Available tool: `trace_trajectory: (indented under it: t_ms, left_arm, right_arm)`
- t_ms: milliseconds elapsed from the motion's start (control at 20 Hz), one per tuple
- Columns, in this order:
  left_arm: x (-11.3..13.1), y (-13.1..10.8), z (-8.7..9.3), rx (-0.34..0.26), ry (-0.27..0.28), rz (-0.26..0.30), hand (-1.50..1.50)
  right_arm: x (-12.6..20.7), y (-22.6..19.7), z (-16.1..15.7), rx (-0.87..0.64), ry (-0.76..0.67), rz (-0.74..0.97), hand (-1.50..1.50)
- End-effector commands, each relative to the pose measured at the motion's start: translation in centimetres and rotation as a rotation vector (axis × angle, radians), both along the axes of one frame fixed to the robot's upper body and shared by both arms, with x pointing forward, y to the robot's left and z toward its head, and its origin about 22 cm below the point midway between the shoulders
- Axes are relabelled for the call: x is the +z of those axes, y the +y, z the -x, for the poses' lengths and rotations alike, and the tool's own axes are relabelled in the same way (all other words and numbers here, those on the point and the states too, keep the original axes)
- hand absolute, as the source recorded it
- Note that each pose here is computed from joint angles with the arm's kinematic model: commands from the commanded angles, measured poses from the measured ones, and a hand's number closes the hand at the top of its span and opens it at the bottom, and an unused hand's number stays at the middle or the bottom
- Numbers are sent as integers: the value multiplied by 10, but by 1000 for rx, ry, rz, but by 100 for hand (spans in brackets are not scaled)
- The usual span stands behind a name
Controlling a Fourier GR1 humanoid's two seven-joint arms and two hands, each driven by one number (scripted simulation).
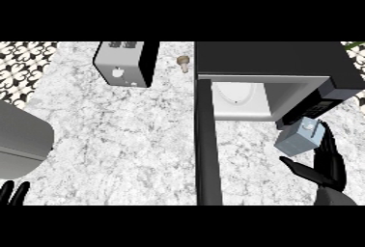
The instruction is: Pick up the milk, place it into the microwave and close the microwave
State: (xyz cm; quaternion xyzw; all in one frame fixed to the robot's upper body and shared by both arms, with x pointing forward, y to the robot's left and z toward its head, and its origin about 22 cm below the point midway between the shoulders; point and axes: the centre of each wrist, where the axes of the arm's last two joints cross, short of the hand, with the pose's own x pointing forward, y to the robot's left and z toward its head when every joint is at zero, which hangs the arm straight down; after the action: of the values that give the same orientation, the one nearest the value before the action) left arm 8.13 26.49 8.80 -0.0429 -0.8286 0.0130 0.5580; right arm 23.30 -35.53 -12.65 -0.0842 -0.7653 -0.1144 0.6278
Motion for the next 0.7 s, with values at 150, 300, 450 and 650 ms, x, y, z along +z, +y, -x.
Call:
trace_trajectory:
  t_ms: [150,300,450,650]
  left_arm:
    - [2,-3,-5,-9,-6,11,-150]
    - [-8,4,-3,6,22,27,-150]
    - [-6,8,10,4,14,19,-150]
    - [3,11,5,-9,18,12,-150]
  right_arm:
    - [2,10,-13,-101,-117,131,150]
    - [24,0,-35,-223,-129,204,150]
    - [11,9,-16,-191,-183,104,150]
    - [33,47,-46,-124,-201,98,150]
